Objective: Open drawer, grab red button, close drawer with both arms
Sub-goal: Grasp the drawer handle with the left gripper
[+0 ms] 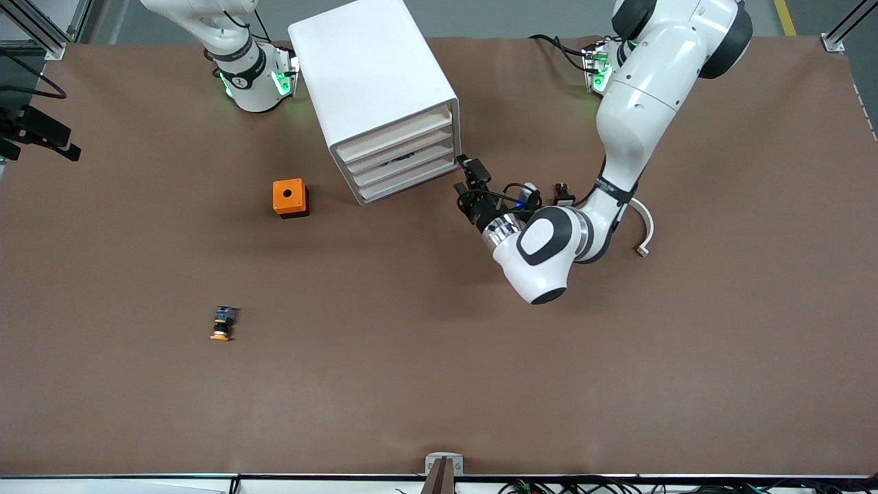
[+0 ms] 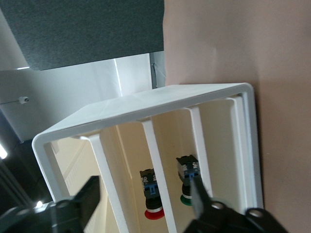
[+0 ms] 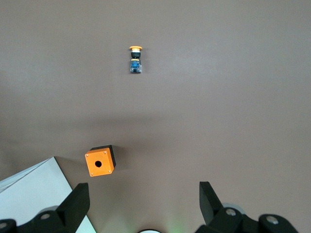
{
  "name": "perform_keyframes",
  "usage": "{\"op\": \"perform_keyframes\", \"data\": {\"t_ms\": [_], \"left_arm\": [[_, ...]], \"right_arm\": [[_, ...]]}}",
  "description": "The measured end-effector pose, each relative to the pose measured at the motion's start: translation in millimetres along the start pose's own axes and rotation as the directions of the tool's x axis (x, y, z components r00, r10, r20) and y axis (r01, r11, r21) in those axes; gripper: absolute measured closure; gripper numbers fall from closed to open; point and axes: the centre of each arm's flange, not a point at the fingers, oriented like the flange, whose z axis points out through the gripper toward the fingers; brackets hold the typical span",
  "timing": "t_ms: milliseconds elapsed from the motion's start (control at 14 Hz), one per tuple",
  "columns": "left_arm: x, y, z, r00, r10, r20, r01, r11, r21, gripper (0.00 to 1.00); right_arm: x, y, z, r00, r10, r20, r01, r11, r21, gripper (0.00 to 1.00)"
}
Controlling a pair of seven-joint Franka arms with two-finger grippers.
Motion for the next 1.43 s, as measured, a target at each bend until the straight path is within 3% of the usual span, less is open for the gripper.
{"op": "perform_keyframes", "data": {"t_ms": [143, 643, 1071, 1429], "left_arm": [[-1, 2, 6, 1.000, -0.008, 0.000, 0.009, 1.000, 0.018, 0.42], [-4, 23, 32, 0.999, -0.053, 0.005, 0.053, 0.996, 0.078, 0.43], [-21, 26, 71, 0.999, -0.049, -0.024, 0.050, 0.996, 0.076, 0.43], [-28, 23, 94, 0.997, -0.054, -0.058, 0.059, 0.995, 0.080, 0.49]], "right_arm": [[0, 0, 0, 1.000, -0.008, 0.000, 0.008, 1.000, 0.000, 0.00], [0, 0, 0, 1.000, -0.010, 0.002, 0.010, 1.000, 0.001, 0.00], [0, -2, 1, 1.000, -0.006, 0.002, 0.006, 1.000, 0.017, 0.00], [0, 0, 0, 1.000, -0.001, 0.000, 0.001, 1.000, 0.017, 0.00]]}}
